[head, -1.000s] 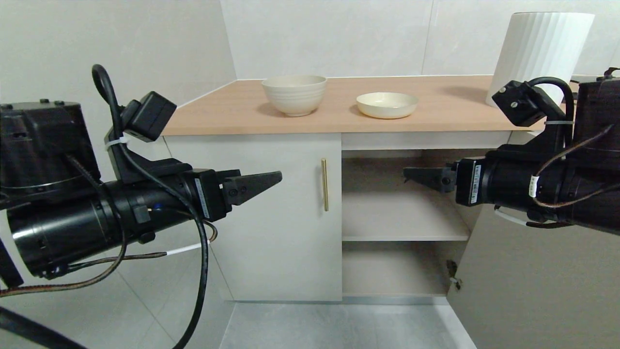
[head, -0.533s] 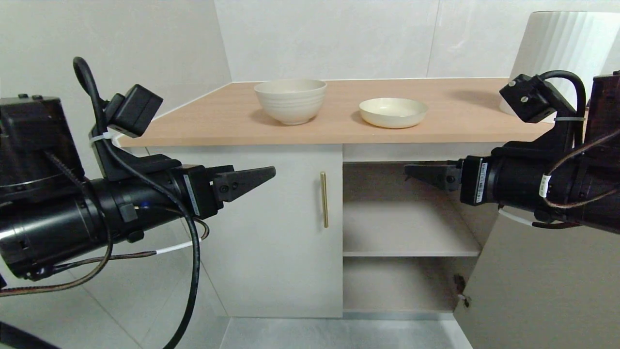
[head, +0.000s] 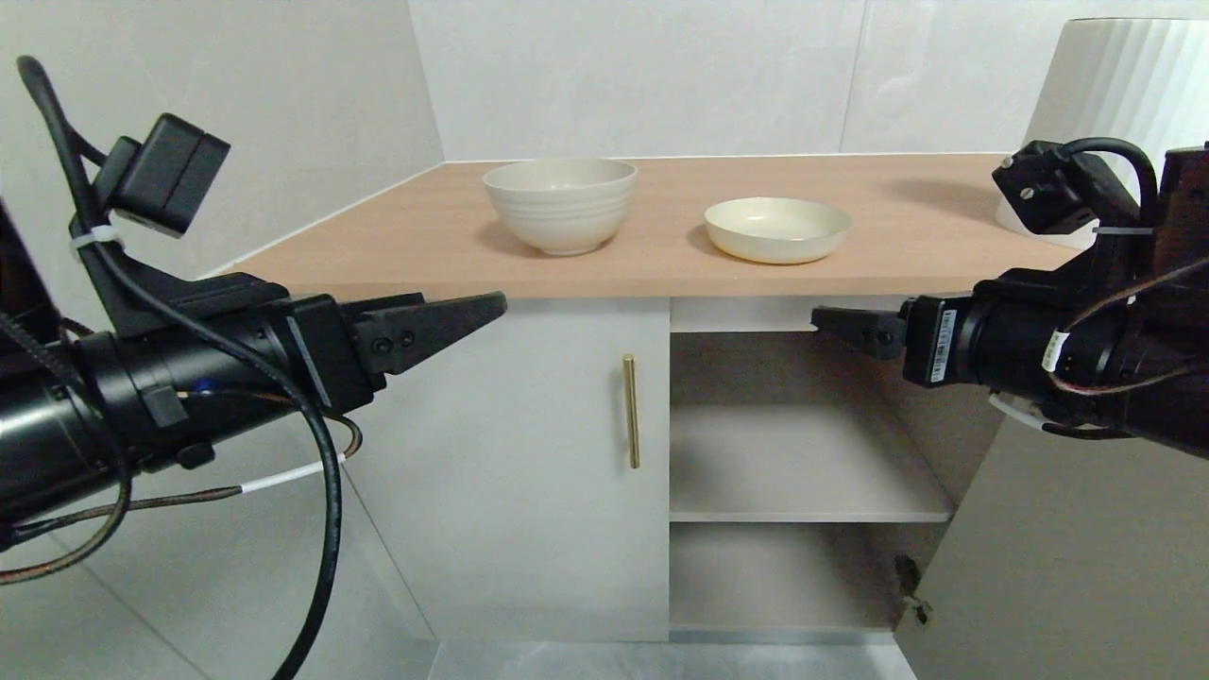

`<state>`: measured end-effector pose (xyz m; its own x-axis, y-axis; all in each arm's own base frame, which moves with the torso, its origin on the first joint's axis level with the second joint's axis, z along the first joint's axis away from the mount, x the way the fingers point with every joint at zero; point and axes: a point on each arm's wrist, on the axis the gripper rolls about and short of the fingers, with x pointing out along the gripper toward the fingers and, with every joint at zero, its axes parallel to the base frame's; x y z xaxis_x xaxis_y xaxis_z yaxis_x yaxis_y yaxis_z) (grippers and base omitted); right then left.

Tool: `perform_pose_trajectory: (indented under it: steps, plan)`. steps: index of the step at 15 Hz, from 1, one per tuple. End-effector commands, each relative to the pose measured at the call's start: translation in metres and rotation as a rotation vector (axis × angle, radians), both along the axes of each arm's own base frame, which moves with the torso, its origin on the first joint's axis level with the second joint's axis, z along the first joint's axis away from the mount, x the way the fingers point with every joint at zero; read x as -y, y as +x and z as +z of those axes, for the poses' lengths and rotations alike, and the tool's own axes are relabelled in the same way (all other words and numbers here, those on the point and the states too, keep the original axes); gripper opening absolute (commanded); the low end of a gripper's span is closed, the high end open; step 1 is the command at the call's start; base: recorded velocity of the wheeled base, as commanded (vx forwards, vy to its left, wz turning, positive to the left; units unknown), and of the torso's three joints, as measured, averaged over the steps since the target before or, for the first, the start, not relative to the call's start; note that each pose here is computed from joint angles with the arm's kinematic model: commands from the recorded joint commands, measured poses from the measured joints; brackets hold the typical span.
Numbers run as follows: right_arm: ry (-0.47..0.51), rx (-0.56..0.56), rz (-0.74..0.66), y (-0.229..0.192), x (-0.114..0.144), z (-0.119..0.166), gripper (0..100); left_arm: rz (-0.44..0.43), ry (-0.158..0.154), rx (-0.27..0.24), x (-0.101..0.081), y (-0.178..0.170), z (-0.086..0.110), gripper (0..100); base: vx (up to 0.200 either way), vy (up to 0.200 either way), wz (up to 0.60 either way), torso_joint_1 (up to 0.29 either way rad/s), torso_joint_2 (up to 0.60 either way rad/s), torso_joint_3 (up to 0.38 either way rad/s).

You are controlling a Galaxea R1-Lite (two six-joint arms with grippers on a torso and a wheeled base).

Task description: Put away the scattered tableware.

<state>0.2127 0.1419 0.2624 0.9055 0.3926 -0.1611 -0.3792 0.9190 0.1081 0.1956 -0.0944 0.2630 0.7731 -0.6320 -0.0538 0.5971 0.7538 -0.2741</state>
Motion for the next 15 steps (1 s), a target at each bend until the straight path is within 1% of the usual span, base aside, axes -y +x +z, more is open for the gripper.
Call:
perform_pose_trajectory:
  steps: [1,2,4,8,13,15]
  plan:
    - [-0.004,-0.004,0.000,0.0001,-0.0003,-0.0017,100,-0.001,-0.006,0.013,-0.0013,-0.0033,0.0031,100,0.000,0.000,0.00,0.000,0.00,0.000]
    - [0.014,0.019,0.001,0.0019,-0.0020,-0.0012,100,-0.002,-0.007,0.011,-0.0009,-0.0025,0.0029,100,0.000,0.000,0.00,0.000,0.00,0.000]
    - [0.022,0.031,0.001,0.0026,-0.0025,-0.0011,100,-0.002,-0.009,0.012,-0.0007,-0.0020,0.0042,100,0.000,0.000,0.00,0.000,0.00,0.000]
    - [0.025,0.039,-0.007,0.0011,-0.0013,0.0013,100,-0.004,0.008,-0.031,-0.0005,-0.0016,0.0034,100,0.000,0.000,0.00,0.000,0.00,0.000]
    - [0.025,0.045,-0.018,0.0000,-0.0006,0.0025,100,-0.004,0.012,-0.039,0.0003,0.0003,0.0016,100,0.000,0.000,0.00,0.000,0.00,0.000]
    - [0.023,0.044,-0.017,-0.0003,-0.0009,0.0021,100,-0.004,0.012,-0.039,0.0003,0.0003,0.0016,100,0.000,0.000,0.00,0.005,-0.20,-0.198]
